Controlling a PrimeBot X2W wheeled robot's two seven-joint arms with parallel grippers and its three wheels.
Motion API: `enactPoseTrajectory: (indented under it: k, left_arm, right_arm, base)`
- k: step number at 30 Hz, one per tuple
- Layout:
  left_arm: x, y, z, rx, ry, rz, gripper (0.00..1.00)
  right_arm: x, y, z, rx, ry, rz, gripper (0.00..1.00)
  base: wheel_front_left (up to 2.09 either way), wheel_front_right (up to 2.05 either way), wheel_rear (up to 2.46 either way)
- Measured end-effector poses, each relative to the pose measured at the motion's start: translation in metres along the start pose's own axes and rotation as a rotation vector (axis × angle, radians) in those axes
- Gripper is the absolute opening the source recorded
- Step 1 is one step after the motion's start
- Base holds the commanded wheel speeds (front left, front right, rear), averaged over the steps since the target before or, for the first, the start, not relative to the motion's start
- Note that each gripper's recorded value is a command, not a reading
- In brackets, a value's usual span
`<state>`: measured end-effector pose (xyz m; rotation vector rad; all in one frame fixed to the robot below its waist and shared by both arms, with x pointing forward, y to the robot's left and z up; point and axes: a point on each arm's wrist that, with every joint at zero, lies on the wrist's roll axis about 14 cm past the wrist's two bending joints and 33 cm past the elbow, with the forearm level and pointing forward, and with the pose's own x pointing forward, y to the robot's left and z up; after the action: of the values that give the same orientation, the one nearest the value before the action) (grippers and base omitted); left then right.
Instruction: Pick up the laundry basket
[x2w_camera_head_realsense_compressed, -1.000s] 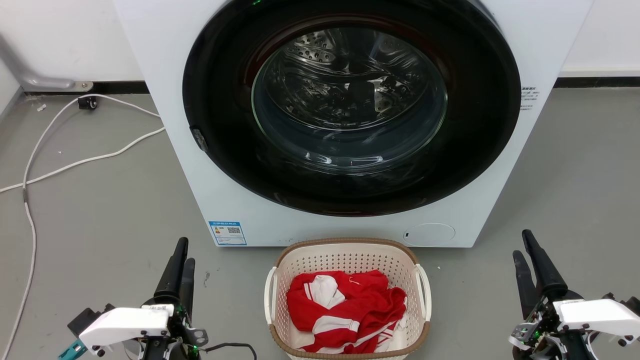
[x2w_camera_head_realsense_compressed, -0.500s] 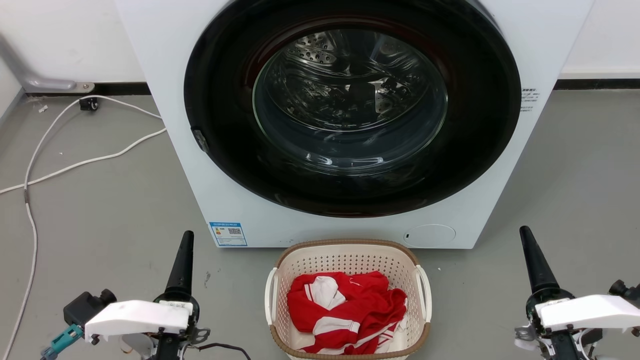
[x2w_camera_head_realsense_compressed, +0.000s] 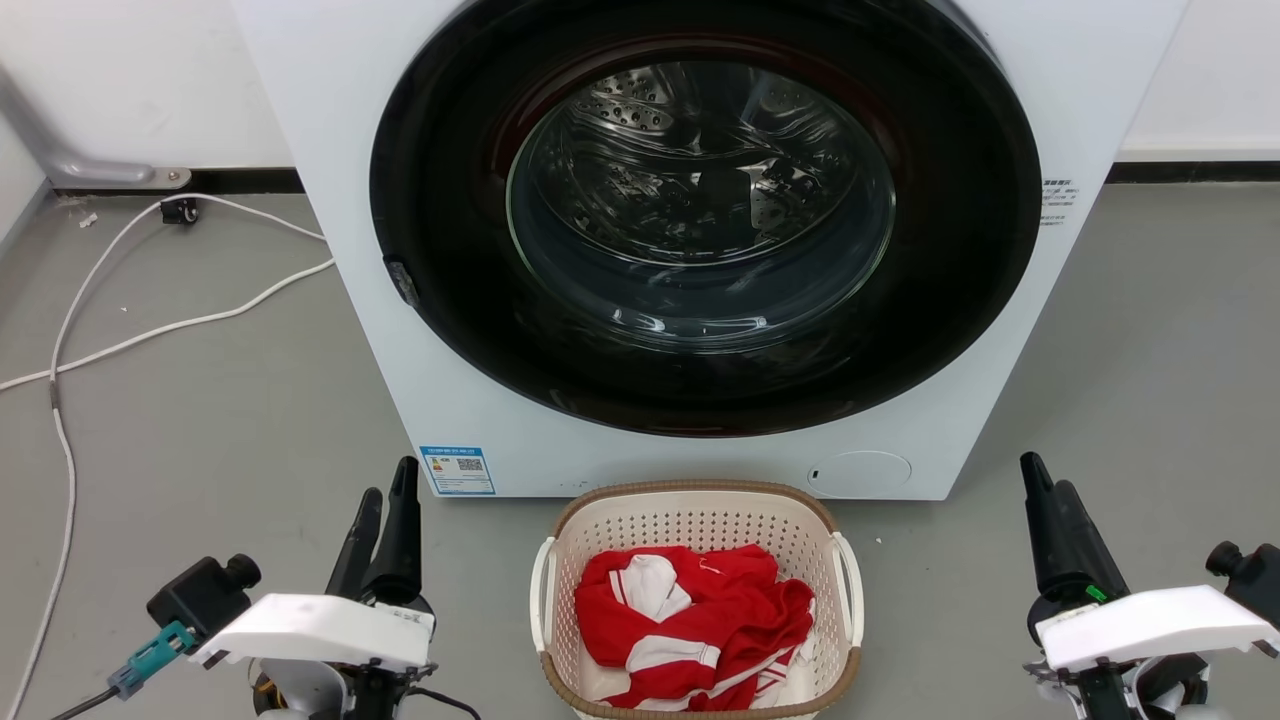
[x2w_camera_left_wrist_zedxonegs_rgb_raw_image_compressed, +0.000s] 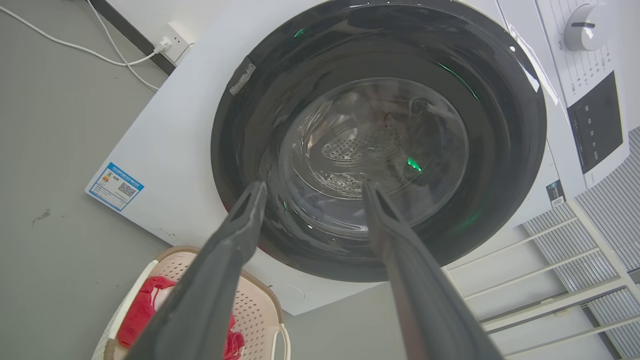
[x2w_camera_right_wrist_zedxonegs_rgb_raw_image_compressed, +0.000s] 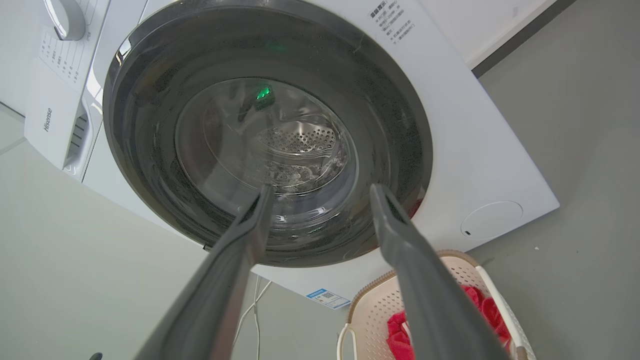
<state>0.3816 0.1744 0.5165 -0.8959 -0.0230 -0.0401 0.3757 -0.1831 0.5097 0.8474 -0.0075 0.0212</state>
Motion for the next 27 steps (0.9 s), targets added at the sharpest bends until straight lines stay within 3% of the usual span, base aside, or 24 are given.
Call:
enactPoseTrajectory:
  k: [27]
  left_arm:
    - [-0.001,-0.015,-0.005,0.382,-0.012,-0.061,1.0]
  right_arm:
    - [-0.006,0.019,0.0,-0.407,0.012,0.072,1.0]
  base:
    - [0.0,0.0,0.0]
